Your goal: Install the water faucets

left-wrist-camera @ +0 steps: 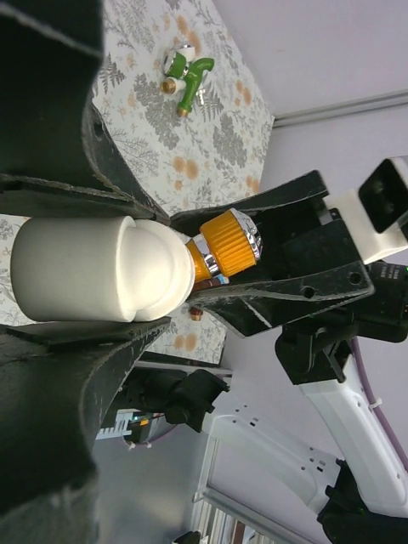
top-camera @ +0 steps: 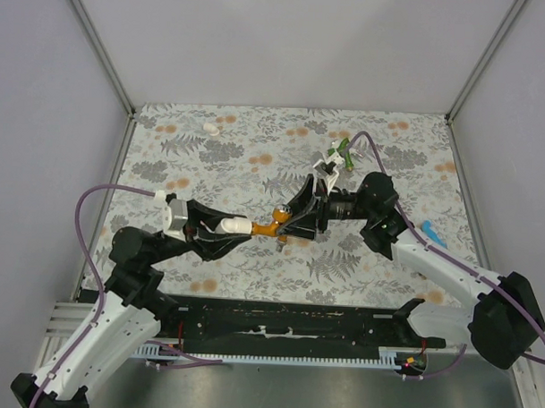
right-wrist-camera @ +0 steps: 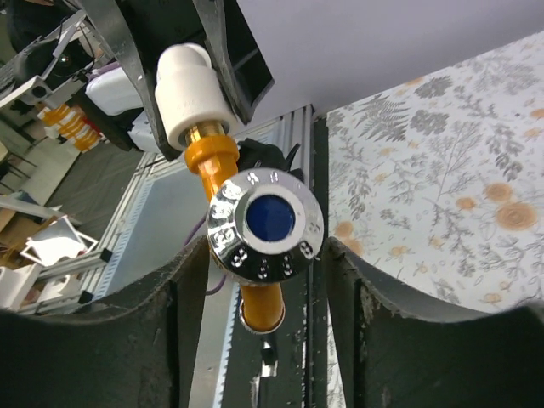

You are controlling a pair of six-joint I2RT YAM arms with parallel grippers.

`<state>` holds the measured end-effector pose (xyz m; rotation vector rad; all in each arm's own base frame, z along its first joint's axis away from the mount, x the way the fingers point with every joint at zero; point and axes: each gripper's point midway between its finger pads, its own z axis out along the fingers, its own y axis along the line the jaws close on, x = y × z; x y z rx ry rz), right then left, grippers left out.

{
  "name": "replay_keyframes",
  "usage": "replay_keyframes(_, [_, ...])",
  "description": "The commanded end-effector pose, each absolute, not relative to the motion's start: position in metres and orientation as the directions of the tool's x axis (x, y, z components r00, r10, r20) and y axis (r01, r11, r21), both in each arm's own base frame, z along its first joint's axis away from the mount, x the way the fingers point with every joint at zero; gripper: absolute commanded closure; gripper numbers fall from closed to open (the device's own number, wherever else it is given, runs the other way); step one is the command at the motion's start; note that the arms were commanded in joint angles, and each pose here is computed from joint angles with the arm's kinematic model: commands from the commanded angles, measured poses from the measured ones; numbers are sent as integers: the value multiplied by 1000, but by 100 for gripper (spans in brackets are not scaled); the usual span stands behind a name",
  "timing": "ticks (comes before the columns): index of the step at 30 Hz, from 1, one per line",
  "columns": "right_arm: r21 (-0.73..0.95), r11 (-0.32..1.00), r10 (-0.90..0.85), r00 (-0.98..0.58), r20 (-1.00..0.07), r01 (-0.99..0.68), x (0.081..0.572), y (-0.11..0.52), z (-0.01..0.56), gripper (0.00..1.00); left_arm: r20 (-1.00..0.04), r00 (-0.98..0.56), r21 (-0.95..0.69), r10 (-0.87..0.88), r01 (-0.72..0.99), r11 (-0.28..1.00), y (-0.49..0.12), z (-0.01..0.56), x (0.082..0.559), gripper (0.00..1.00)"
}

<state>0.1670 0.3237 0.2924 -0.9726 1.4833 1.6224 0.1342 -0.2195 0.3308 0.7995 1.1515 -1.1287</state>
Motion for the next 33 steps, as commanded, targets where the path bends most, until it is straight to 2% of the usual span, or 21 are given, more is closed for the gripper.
replay_keyframes(1, [414, -91, 138, -423, -896, -906, 175, 326, 315, 35, -942, 64, -26, -329, 964, 263, -219, 349, 131, 98])
replay_keyframes(8, [414, -172, 151, -440, -886, -894, 169, 334, 316, 33, -927, 49, -46, -371, 969, 244, -221, 353, 131, 98])
replay_keyframes(13, [429, -233, 163, -469, -868, -873, 163, 337, 319, 39, -922, 53, -49, -383, 967, 251, -221, 355, 134, 98])
replay_keyframes(14, [427, -242, 166, -471, -866, -871, 163, 337, 320, 42, -922, 53, -50, -384, 966, 254, -221, 354, 134, 98])
replay_keyframes(18, [430, -260, 168, -479, -862, -865, 161, 337, 321, 88, -923, 38, -73, -382, 960, 271, -220, 351, 138, 98])
replay_keyframes(19, [428, -255, 169, -476, -863, -867, 162, 337, 320, 97, -925, 30, -87, -379, 954, 287, -219, 349, 141, 97])
replay_keyframes(21, [425, -235, 165, -467, -869, -874, 165, 335, 317, 100, -930, 17, -114, -367, 937, 331, -215, 346, 146, 77])
replay_keyframes(23, [417, -199, 163, -449, -878, -887, 169, 334, 315, 100, -937, -7, -147, -349, 915, 375, -210, 343, 151, 47])
replay_keyframes(24, [389, -174, 171, -417, -893, -904, 172, 333, 316, 100, -939, -27, -171, -342, 901, 399, -208, 340, 154, 37])
replay_keyframes(26, [382, -100, 144, -393, -908, -919, 179, 332, 307, 100, -940, -62, -216, -336, 870, 444, -202, 338, 159, 31])
replay_keyframes(27, [365, -63, 135, -370, -919, -929, 182, 330, 305, 100, -934, -97, -260, -343, 843, 471, -198, 337, 163, 19])
replay_keyframes(33, [193, 121, 74, -185, -980, -974, 206, 321, 304, 100, -853, -331, -515, -404, 661, 546, -186, 329, 176, 14])
